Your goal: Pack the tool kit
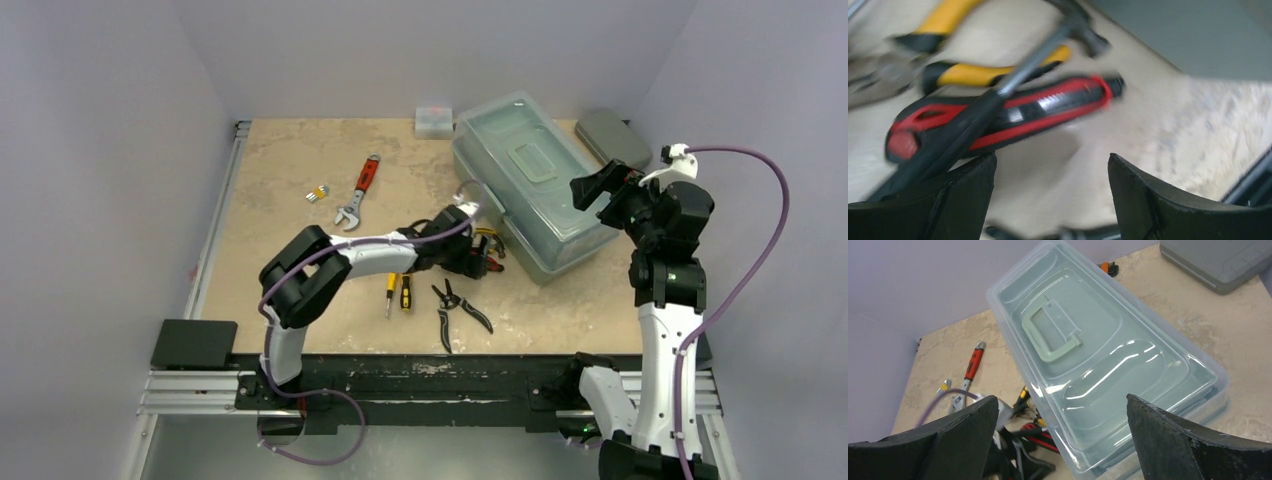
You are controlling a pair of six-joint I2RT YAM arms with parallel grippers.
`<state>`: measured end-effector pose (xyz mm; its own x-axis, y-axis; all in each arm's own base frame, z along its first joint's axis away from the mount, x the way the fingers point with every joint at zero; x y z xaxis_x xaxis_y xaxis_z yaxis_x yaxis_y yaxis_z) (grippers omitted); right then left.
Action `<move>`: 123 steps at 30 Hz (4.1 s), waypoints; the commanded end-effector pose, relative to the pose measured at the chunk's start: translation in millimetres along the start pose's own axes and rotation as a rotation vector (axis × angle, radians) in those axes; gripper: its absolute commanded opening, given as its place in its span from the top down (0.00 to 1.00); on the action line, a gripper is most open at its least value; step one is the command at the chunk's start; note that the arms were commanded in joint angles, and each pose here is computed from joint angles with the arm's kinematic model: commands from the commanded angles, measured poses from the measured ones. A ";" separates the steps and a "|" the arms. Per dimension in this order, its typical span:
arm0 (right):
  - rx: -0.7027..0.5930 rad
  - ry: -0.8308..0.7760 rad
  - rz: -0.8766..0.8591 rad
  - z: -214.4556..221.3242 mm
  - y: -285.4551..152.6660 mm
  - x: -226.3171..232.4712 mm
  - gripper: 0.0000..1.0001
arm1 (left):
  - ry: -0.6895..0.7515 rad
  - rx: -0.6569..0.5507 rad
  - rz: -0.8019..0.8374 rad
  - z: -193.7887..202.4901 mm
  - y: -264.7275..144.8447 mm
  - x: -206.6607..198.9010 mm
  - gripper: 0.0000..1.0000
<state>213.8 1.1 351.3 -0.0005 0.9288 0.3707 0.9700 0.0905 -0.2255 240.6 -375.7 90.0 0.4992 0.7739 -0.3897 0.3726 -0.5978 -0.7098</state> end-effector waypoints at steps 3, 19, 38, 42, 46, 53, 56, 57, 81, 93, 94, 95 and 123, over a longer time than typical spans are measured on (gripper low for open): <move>-0.004 0.017 0.014 5.0 10.6 -4.8 0.01 | -0.263 -0.071 -0.173 -34.8 -21.5 94.3 0.18; -0.005 -0.030 0.180 -4.0 0.0 -16.7 0.01 | -0.070 -0.033 -0.210 -18.0 -117.9 9.4 0.20; -0.016 -0.045 0.126 -0.5 -1.9 -12.9 0.01 | -0.088 0.252 -0.150 82.9 -42.7 -18.2 0.18; -0.011 -0.042 0.137 2.9 -0.3 -15.3 0.01 | -0.200 0.183 -0.280 56.7 -38.3 40.4 0.18; 0.013 -0.033 0.159 8.2 7.5 -20.8 0.01 | -0.336 0.111 -0.433 30.4 -47.1 103.3 0.16; 0.094 0.004 0.259 18.6 48.4 -43.0 0.01 | -0.409 0.008 -0.557 -17.6 -63.0 151.2 0.14; 0.136 -0.021 0.300 11.5 69.3 -51.4 0.01 | -0.387 -0.011 -0.558 -37.3 -78.3 145.1 0.14; 0.148 -0.028 0.306 5.8 75.8 -52.0 0.01 | -0.383 -0.025 -0.536 -42.5 -84.3 140.2 0.15; 0.430 0.031 -0.006 97.1 49.8 -30.7 0.06 | -0.420 -0.203 0.201 -76.4 -133.3 54.5 0.08; 0.268 -0.002 0.046 46.9 40.0 -17.9 0.04 | -0.497 -0.305 0.460 -126.5 -123.8 53.0 0.00; 0.261 0.001 0.049 43.2 45.0 -18.2 0.03 | -0.517 -0.309 0.485 -131.0 -118.2 54.0 0.00; 0.253 0.005 0.046 39.3 50.1 -17.8 0.02 | -0.538 -0.308 0.502 -135.2 -111.9 55.4 0.00; 0.495 -0.020 -0.063 62.6 152.6 -0.9 0.01 | -0.793 -0.237 0.837 -160.9 -8.2 70.3 0.09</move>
<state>347.5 12.5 258.6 0.0229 0.9451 0.3261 0.7659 0.1930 -0.6133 403.7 -332.5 140.1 -0.0113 0.1046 -0.9945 0.3941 -0.9135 -0.1006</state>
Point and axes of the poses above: each gripper's point midway between its finger pads, its own y axis out along the fingers, its own x axis along the line the jaws close on, z = x × y, the point moved 8 cm from there along -y, back along the fingers, and after that the axes turned 5 degrees about -y, right-handed, at the moved point
